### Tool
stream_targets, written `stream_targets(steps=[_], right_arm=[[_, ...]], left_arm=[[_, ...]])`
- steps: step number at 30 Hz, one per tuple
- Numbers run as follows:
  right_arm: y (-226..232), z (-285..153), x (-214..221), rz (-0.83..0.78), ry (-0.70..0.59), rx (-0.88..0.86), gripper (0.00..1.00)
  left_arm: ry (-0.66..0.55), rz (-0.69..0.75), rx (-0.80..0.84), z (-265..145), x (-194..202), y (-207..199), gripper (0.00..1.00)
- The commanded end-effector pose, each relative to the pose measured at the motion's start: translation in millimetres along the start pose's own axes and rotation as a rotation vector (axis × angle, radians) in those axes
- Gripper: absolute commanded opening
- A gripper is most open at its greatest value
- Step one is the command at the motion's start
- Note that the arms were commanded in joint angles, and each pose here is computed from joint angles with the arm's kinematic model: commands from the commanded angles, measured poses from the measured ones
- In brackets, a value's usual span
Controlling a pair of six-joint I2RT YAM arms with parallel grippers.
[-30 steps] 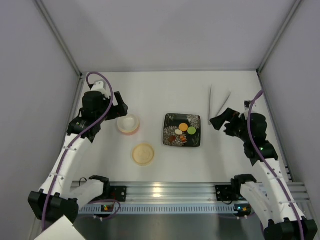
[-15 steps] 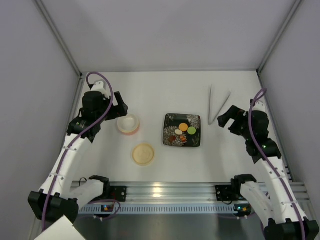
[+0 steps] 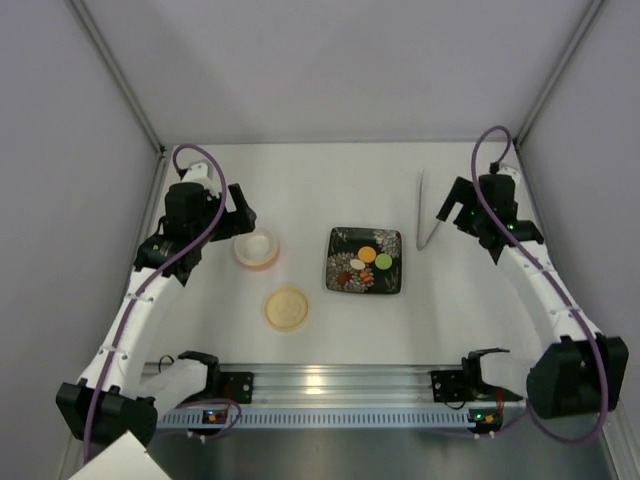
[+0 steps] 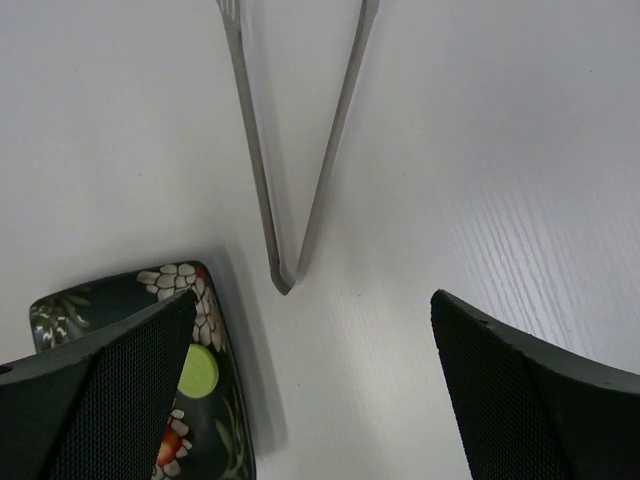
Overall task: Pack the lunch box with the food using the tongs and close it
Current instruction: Pick up the clamp at the center of the board.
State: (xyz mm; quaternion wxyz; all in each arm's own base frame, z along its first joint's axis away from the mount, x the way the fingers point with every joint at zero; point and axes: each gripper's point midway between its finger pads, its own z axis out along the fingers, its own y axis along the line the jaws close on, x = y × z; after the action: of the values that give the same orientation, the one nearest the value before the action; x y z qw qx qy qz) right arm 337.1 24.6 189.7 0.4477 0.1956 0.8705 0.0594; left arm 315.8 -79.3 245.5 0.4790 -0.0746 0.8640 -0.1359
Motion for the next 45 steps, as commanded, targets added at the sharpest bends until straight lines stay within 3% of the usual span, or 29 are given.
stream_targets(steps=[1,8,18,33,45], right_arm=[[6.7,27.1,-16.9,-0.042,-0.014,0.075,0.99],[25.5,84.2,-3.4,-0.07,0.086,0.129,0.99],[38.6,127.4,16.5,-0.103,0.164,0.166,0.99],[27.2,159.8,51.1,-0.154,0.233,0.192,0.97],[18.4,166.5,63.4,-0.194,0.261,0.227,0.84]], left_arm=[[-0.045,0.004,0.023,-9.0,-11.1,-4.9,0.99],[-0.048,0.004,0.027,-8.5,-12.1,-5.8,0.99],[-0.033,0.005,0.058,-8.0,-9.1,-11.0,0.99],[-0.031,0.005,0.05,-6.5,-8.7,-9.7,0.99],[-0.026,0.003,0.054,-6.5,-7.4,-10.2,0.99]])
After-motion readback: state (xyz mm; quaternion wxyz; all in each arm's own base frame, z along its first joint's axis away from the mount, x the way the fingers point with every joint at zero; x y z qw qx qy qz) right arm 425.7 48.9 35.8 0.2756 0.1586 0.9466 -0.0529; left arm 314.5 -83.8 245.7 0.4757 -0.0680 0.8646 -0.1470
